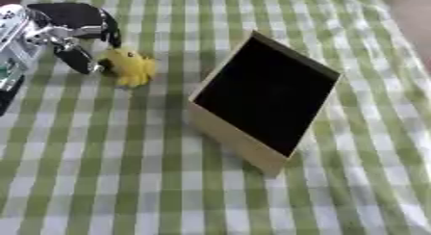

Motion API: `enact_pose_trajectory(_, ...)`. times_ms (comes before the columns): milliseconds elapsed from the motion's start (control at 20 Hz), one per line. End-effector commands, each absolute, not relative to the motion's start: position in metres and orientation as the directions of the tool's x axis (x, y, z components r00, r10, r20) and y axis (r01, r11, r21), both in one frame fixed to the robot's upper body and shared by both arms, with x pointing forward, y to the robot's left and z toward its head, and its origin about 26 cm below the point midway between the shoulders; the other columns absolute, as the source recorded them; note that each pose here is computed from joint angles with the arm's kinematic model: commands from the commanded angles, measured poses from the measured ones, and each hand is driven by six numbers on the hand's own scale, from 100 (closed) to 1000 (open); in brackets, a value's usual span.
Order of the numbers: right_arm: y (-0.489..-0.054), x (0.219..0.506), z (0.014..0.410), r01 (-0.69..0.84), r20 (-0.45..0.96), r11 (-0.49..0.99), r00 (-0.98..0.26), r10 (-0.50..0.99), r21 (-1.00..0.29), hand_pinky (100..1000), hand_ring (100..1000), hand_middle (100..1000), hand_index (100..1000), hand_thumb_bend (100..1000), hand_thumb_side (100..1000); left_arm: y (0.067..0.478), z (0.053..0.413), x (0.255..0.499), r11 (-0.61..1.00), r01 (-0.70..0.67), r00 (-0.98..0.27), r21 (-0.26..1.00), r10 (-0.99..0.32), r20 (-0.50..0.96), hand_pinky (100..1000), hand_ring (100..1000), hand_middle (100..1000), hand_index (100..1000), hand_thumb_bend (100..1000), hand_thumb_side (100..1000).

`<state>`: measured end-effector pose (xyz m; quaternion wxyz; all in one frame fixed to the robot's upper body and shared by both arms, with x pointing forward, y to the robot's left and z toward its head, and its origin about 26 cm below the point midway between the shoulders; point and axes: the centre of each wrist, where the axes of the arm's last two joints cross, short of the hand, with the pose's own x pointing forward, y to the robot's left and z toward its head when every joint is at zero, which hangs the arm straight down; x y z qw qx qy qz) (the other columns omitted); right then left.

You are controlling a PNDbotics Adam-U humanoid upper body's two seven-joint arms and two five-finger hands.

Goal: Pick up objects on the table and place them in the box.

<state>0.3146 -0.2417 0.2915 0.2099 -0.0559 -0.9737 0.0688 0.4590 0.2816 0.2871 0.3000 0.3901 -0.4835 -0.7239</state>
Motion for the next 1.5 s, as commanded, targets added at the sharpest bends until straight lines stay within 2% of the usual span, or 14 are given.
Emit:
enact_pose_trajectory(50, -0.243, 0.310, 0.298, 0.087, 0.376, 0.985, -0.917, 0.137, -0.147, 776, 729, 706, 871, 100, 957, 0.280, 0.299, 0.457, -0.345, 0.035, -0.513, 0.938, -0.812, -0.279, 445, 591, 552, 594, 184, 100)
enact_pose_trajectory(250, -0.244, 0.310, 0.297, 0.088, 0.383, 0.986, -0.914, 0.136, -0.140, 776, 728, 703, 871, 100, 962, 0.279, 0.305, 0.455, -0.299, -0.023, -0.487, 0.954, -0.830, -0.272, 312, 477, 413, 450, 128, 100)
enact_pose_trajectory(350, -0.243, 0.310, 0.297, 0.086, 0.385, 0.986, -0.913, 0.134, -0.141, 776, 728, 703, 872, 100, 962, 0.276, 0.309, 0.452, -0.277, -0.062, -0.477, 0.959, -0.836, -0.272, 254, 434, 371, 410, 100, 100)
enact_pose_trajectory(550, -0.244, 0.310, 0.297, 0.086, 0.385, 0.987, -0.913, 0.133, -0.138, 776, 728, 702, 872, 100, 960, 0.272, 0.316, 0.448, -0.257, -0.138, -0.453, 0.957, -0.842, -0.292, 160, 378, 300, 334, 100, 100)
enact_pose_trajectory(650, -0.243, 0.310, 0.297, 0.085, 0.386, 0.987, -0.913, 0.132, -0.137, 776, 728, 701, 873, 100, 959, 0.271, 0.317, 0.447, -0.241, -0.165, -0.449, 0.956, -0.845, -0.291, 138, 362, 272, 304, 100, 100)
enact_pose_trajectory(950, -0.242, 0.310, 0.297, 0.084, 0.385, 0.987, -0.913, 0.132, -0.139, 777, 729, 701, 873, 100, 954, 0.265, 0.322, 0.440, -0.200, -0.252, -0.467, 0.947, -0.832, -0.300, 128, 349, 253, 281, 100, 100)
enact_pose_trajectory(1250, -0.242, 0.310, 0.298, 0.086, 0.380, 0.986, -0.915, 0.134, -0.141, 778, 731, 702, 873, 100, 949, 0.244, 0.353, 0.420, -0.105, -0.350, -0.515, 0.931, -0.808, -0.285, 130, 354, 260, 283, 100, 100)
enact_pose_trajectory(1500, -0.242, 0.310, 0.299, 0.087, 0.375, 0.986, -0.917, 0.136, -0.145, 779, 733, 702, 873, 100, 944, 0.220, 0.372, 0.405, -0.085, -0.381, -0.563, 0.921, -0.769, -0.304, 133, 356, 264, 287, 100, 100)
